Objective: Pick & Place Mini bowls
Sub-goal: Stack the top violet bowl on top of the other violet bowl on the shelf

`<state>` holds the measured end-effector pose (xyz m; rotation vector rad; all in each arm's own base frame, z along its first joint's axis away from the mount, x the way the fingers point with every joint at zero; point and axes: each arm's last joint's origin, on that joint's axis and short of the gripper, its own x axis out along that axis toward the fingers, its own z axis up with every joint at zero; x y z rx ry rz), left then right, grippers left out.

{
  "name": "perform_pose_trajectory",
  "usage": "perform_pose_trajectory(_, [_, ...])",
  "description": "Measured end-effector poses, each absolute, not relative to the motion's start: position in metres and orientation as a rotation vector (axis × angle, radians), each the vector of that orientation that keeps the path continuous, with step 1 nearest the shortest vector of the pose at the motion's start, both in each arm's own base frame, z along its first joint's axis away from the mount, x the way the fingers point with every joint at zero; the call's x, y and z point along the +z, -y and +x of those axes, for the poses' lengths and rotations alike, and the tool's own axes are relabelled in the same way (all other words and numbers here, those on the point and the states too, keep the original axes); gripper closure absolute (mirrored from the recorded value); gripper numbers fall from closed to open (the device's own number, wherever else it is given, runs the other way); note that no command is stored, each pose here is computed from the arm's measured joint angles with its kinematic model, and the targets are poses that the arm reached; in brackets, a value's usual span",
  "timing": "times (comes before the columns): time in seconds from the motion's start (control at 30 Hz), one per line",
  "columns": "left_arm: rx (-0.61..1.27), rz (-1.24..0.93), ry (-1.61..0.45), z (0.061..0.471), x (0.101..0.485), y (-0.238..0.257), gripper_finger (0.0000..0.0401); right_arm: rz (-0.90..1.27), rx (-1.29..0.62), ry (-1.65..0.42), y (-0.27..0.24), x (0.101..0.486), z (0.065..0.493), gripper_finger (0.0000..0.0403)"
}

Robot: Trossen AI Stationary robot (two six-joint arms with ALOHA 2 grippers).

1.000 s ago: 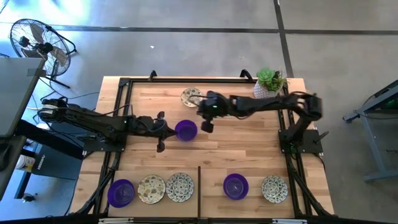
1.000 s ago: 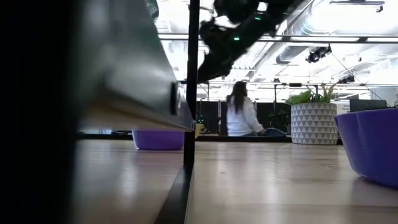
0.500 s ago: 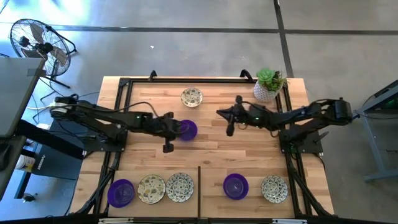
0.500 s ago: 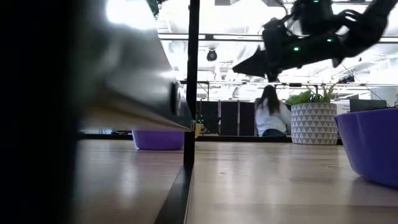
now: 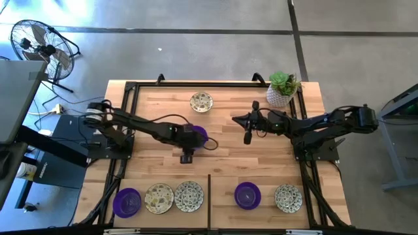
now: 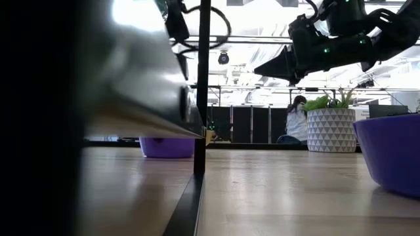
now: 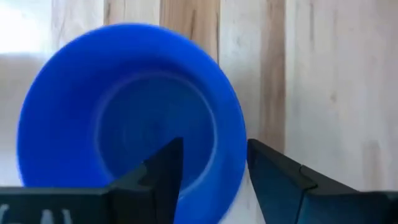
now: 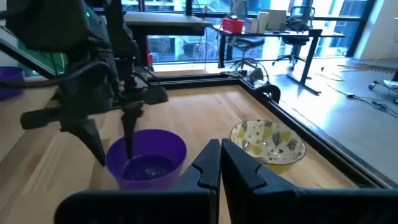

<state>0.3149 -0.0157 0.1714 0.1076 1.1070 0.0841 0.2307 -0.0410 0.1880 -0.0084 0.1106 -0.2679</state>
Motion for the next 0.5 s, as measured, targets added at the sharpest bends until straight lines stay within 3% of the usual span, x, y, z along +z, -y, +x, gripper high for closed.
perform_pose_trajectory(0.13, [0.075,0.110,-1.130,0.319,0.163,0.016,0.0249,-0.023,-0.259,-0.114,0.041,0.188,0.231,0.0399])
perform_pose_trajectory(0.27, [0.068,0.102,-1.171,0.318,0.155,0.016,0.0298,-0.046,-0.257,-0.120,0.041,0.188,0.231,0.0402])
perform_pose_trajectory(0.4, [0.061,0.087,-1.237,0.317,0.162,0.017,0.0376,-0.056,-0.257,-0.117,0.041,0.188,0.231,0.0400])
perform_pose_trajectory(0.5, [0.068,0.091,-1.262,0.318,0.185,0.017,0.0390,-0.073,-0.256,-0.117,0.041,0.188,0.231,0.0402])
